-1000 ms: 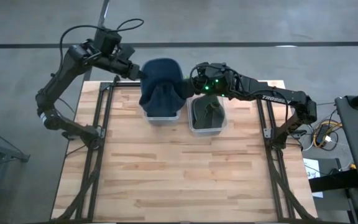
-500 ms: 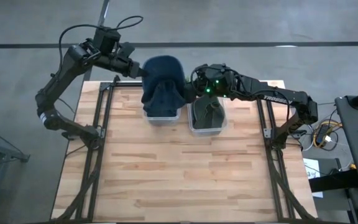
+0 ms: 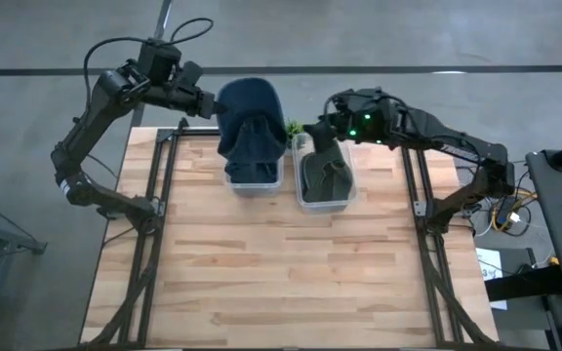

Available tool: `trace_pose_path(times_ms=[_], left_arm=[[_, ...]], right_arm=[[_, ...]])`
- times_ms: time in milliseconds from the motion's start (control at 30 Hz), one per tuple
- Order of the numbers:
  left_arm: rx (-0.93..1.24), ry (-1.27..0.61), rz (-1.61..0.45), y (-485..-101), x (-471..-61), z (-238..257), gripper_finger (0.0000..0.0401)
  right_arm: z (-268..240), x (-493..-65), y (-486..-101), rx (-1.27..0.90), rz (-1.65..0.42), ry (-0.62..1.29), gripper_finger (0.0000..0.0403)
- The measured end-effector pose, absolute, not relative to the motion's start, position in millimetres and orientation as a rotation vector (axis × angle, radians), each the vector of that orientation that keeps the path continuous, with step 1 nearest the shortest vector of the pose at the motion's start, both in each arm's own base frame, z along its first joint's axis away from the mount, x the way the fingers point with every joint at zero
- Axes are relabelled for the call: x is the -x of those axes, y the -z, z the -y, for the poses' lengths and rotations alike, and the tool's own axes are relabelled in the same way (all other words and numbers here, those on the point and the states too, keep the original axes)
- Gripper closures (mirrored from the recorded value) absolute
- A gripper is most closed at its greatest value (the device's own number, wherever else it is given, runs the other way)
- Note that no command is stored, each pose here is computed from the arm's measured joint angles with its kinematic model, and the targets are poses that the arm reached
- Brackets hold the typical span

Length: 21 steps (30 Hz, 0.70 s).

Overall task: Pick & Place hat
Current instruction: Put the blue cap into the left transparent bin

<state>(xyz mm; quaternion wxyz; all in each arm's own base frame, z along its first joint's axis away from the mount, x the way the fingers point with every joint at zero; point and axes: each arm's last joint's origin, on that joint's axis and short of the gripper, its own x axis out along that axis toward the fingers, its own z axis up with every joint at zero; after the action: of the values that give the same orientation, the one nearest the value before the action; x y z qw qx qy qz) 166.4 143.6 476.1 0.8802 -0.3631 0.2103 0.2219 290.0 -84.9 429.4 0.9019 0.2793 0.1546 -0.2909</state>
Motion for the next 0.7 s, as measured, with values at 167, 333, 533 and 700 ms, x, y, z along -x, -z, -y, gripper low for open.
trace_pose_path(times_ms=[167,333,533,700], left_arm=[[0.762,-0.521,-0.444,-470,-174,-156,0.0396],[0.806,-0.531,-0.512,-453,-193,-174,0.0396],[0.866,-0.567,-0.624,-428,-207,-195,0.0396],[0.846,-0.663,-0.77,-404,-217,-209,0.0396]], right_arm=[[78,-265,-443,-0.554,-0.301,0.623,0.0081],[74,-251,-454,-0.555,-0.259,0.616,0.0081],[72,-248,-455,-0.554,-0.258,0.607,0.0088],[69,-251,-451,-0.551,-0.277,0.6,0.0094]])
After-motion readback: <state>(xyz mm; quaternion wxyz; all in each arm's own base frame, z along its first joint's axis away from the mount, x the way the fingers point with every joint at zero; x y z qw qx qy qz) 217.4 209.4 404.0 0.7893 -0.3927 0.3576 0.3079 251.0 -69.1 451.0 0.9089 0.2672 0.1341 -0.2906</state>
